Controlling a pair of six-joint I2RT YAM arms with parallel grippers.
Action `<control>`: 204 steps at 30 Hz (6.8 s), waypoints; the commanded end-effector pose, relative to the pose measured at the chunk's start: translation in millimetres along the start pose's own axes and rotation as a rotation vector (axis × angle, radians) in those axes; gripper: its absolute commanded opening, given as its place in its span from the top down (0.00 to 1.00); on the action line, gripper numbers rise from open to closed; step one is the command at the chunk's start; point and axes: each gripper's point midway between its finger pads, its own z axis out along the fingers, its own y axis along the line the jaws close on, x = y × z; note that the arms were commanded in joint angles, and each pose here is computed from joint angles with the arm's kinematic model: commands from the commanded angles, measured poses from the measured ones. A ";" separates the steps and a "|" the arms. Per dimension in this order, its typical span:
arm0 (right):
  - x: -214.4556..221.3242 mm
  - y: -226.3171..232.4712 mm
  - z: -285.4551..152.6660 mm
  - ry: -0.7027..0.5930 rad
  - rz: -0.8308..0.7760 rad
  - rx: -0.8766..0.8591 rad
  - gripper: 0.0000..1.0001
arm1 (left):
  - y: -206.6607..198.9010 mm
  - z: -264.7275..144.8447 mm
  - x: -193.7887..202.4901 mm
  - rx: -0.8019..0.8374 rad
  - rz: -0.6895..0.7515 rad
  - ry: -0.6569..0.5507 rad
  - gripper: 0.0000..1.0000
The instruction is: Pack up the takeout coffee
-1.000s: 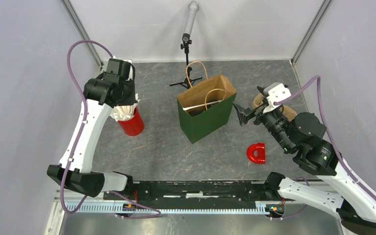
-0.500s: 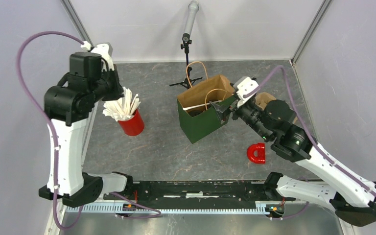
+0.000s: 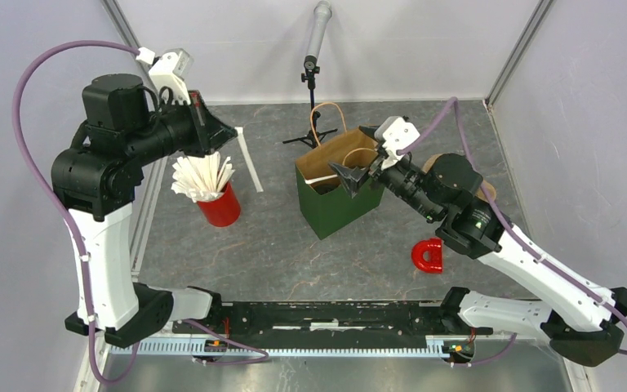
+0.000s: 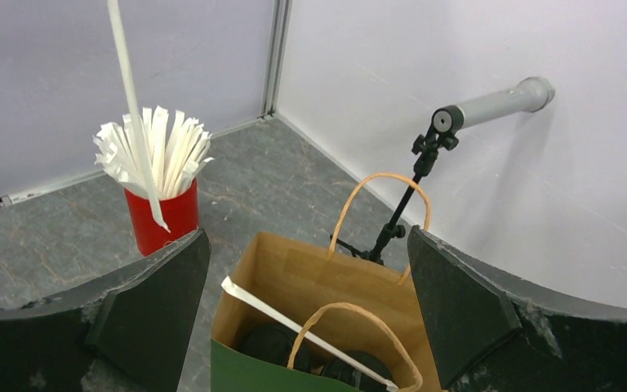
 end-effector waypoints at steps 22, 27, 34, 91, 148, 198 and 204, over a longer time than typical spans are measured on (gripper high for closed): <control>-31.6 -38.7 -55.9 -0.098 0.012 0.173 0.02 | -62.3 34.7 -89.2 0.391 -0.239 -0.314 0.85; -23.4 -41.3 -65.4 -0.083 0.035 0.195 0.02 | 17.2 73.5 -1.2 0.006 -0.252 -0.074 0.57; -2.6 -45.5 -78.2 -0.044 0.049 0.235 0.02 | 40.3 80.6 122.0 -0.203 -0.292 0.332 0.50; 20.2 -53.9 -99.2 0.105 -0.059 0.253 0.02 | 106.5 169.5 409.4 -0.486 -0.219 0.728 0.89; -16.0 -77.4 -106.6 0.050 -0.116 0.343 0.02 | -133.0 214.6 3.4 0.461 0.622 -0.068 0.98; 30.4 -67.5 -88.4 0.195 0.071 0.389 0.02 | -90.4 117.6 -31.4 0.116 0.287 -0.181 0.00; 36.5 -50.6 -74.2 0.193 0.224 0.351 0.02 | -51.1 59.5 -9.5 -0.003 0.189 -0.196 0.00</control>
